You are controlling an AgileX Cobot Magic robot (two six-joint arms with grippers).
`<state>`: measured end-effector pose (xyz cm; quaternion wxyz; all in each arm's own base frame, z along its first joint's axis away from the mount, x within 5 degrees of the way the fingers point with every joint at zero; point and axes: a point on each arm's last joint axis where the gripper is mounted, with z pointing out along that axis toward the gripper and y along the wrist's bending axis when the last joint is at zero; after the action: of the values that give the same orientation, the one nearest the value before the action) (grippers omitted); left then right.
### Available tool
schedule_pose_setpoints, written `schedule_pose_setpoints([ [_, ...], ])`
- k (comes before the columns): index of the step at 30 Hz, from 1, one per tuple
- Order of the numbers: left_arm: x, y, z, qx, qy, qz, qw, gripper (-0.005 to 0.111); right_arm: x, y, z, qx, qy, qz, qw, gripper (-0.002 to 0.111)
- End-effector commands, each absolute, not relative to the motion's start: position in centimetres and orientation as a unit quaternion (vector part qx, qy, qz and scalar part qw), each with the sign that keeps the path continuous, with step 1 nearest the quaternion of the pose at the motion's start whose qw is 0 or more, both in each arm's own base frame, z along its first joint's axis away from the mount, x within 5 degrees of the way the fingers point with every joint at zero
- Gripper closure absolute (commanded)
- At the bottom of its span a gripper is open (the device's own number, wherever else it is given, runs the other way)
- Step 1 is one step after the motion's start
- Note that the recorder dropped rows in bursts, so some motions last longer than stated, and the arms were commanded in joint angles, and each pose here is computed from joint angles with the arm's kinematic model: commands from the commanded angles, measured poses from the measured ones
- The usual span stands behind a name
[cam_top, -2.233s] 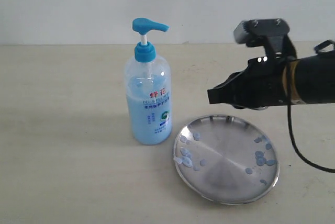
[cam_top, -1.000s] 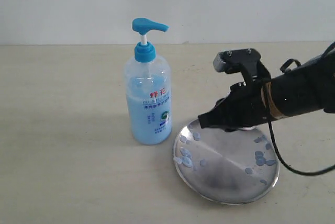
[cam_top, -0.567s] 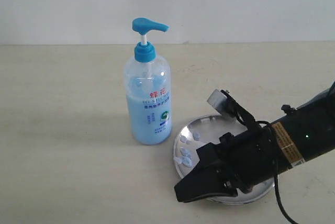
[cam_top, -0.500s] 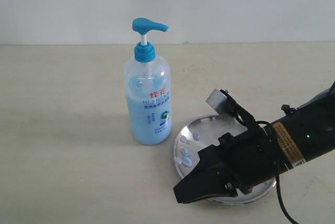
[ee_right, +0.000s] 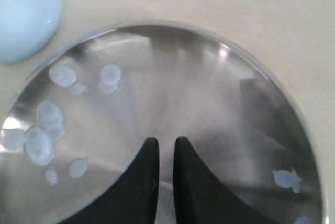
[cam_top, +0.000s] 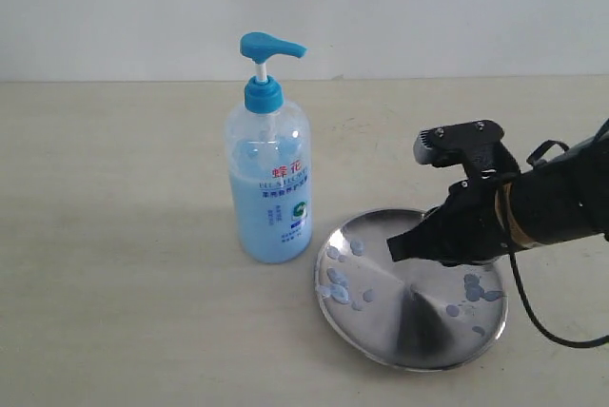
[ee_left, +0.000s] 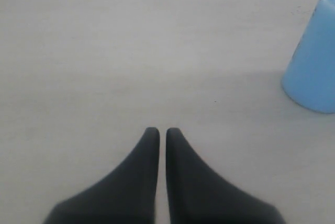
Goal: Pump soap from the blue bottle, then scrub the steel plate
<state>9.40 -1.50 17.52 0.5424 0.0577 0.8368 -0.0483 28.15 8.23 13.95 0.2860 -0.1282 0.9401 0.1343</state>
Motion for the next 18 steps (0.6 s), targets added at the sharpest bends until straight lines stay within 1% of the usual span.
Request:
schedule_pose_setpoints([
  [1, 9.4, -1.5, 17.6, 0.059, 0.833, -0.046, 0.548, 0.102, 27.0, 9.1, 13.7, -0.196, 0.927, 0.175, 0.268, 0.109],
  [3, 9.4, -1.5, 17.6, 0.059, 0.833, -0.046, 0.548, 0.102, 26.9, 8.8, 13.5, -0.176, 0.933, 0.170, 0.265, 0.109],
  [4, 9.4, -1.5, 17.6, 0.059, 0.833, -0.046, 0.548, 0.102, 27.2, 8.4, 13.5, -0.163, 0.937, 0.146, 0.272, 0.109],
  [5, 9.4, -1.5, 17.6, 0.059, 0.833, -0.046, 0.548, 0.102, 27.7, 8.1, 13.7, -0.157, 0.937, 0.126, 0.284, 0.109],
  [6, 9.4, -1.5, 17.6, 0.059, 0.833, -0.046, 0.548, 0.102, 29.1, 7.8, 14.6, -0.153, 0.932, 0.091, 0.315, 0.109],
  [7, 9.4, -1.5, 17.6, 0.059, 0.833, -0.046, 0.548, 0.102, 29.5, 7.9, 15.1, -0.162, 0.928, 0.091, 0.324, 0.109],
  [8, 9.4, -1.5, 17.6, 0.059, 0.833, -0.046, 0.548, 0.102, 30.0, 9.0, 16.1, -0.195, 0.913, 0.139, 0.329, 0.109],
  [9, 9.4, -1.5, 17.6, 0.059, 0.833, -0.046, 0.548, 0.102, 29.8, 9.6, 16.3, -0.209, 0.907, 0.171, 0.323, 0.109],
  [10, 9.4, -1.5, 17.5, 0.056, 0.834, -0.048, 0.547, 0.102, 29.0, 10.8, 16.6, -0.237, 0.892, 0.240, 0.302, 0.109],
  [11, 9.4, -1.5, 17.5, 0.056, 0.834, -0.048, 0.547, 0.102, 28.7, 10.9, 16.4, -0.229, 0.893, 0.253, 0.292, 0.109],
  [12, 9.4, -1.5, 17.6, 0.056, 0.833, -0.048, 0.548, 0.102, 28.5, 10.4, 15.9, -0.175, 0.912, 0.242, 0.280, 0.109],
  [13, 9.4, -1.5, 17.6, 0.056, 0.833, -0.048, 0.548, 0.102, 28.7, 9.8, 15.6, -0.149, 0.922, 0.214, 0.285, 0.109],
  [14, 9.4, -1.5, 17.6, 0.056, 0.833, -0.048, 0.548, 0.102, 29.3, 8.4, 15.1, -0.098, 0.936, 0.142, 0.307, 0.109],
  [15, 9.4, -1.5, 17.6, 0.056, 0.833, -0.048, 0.548, 0.102, 30.1, 7.5, 15.4, -0.078, 0.936, 0.094, 0.331, 0.109],
  [16, 9.4, -1.5, 17.6, 0.056, 0.833, -0.048, 0.548, 0.102, 30.8, 7.3, 16.0, -0.072, 0.931, 0.077, 0.348, 0.109],
  [17, 9.4, -1.5, 17.6, 0.056, 0.833, -0.048, 0.548, 0.102, 31.2, 7.8, 16.6, -0.091, 0.926, 0.092, 0.354, 0.109],
  [18, 9.4, -1.5, 17.6, 0.056, 0.833, -0.048, 0.548, 0.102, 30.8, 8.9, 16.8, -0.144, 0.918, 0.138, 0.342, 0.109],
])
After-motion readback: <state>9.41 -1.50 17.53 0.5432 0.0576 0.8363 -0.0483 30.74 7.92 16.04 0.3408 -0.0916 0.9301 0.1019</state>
